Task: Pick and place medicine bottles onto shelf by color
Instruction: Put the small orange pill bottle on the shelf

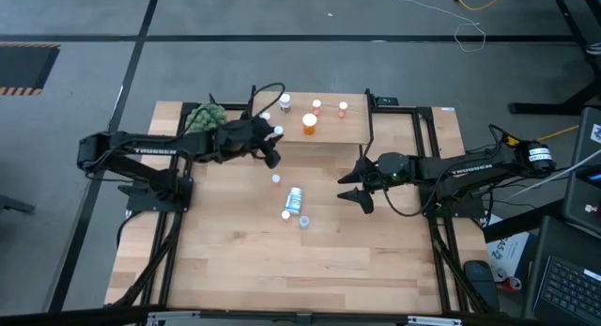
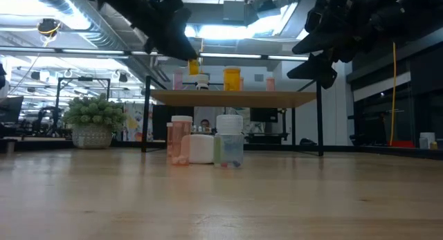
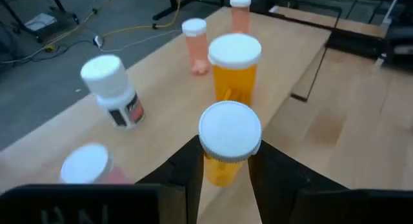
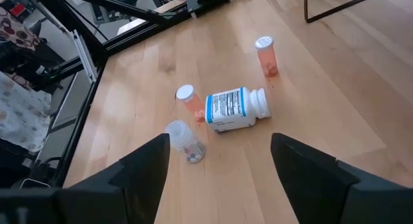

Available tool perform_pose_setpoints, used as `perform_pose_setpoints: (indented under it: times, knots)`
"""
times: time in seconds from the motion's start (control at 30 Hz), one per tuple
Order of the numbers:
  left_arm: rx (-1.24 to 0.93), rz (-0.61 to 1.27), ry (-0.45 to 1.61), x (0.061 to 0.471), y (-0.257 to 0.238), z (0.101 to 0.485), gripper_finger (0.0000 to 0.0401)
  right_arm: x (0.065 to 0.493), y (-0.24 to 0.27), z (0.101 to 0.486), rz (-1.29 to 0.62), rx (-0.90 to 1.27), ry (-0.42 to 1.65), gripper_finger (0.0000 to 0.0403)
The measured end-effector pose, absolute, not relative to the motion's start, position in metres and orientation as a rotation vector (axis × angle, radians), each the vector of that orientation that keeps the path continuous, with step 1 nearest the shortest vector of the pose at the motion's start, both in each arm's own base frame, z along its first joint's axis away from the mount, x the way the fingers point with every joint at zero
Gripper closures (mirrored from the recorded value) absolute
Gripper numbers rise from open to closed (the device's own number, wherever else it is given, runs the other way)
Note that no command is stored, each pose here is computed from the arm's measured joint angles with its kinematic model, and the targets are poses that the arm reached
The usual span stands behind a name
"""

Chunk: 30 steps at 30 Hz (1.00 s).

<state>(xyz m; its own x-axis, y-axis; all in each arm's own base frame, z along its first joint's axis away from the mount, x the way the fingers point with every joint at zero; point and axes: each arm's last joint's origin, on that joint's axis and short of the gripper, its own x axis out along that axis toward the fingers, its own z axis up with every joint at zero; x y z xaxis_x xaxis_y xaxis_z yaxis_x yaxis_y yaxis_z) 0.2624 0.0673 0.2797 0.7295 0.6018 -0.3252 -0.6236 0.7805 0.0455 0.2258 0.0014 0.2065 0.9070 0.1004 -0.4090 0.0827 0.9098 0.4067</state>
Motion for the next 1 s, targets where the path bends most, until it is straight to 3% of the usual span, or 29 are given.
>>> perform_pose_setpoints:
  times: [0.3,1.0]
  knots:
    - [-0.012,0.687,0.427,0.300,0.079,0.278,0.0296,0.226,0.001,0.206,0.011,0.432,0.441,0.0130]
    - [-0.090,0.741,0.500,0.303,0.094,0.268,0.0297,0.226,0.003,0.207,0.052,0.441,0.447,0.0130]
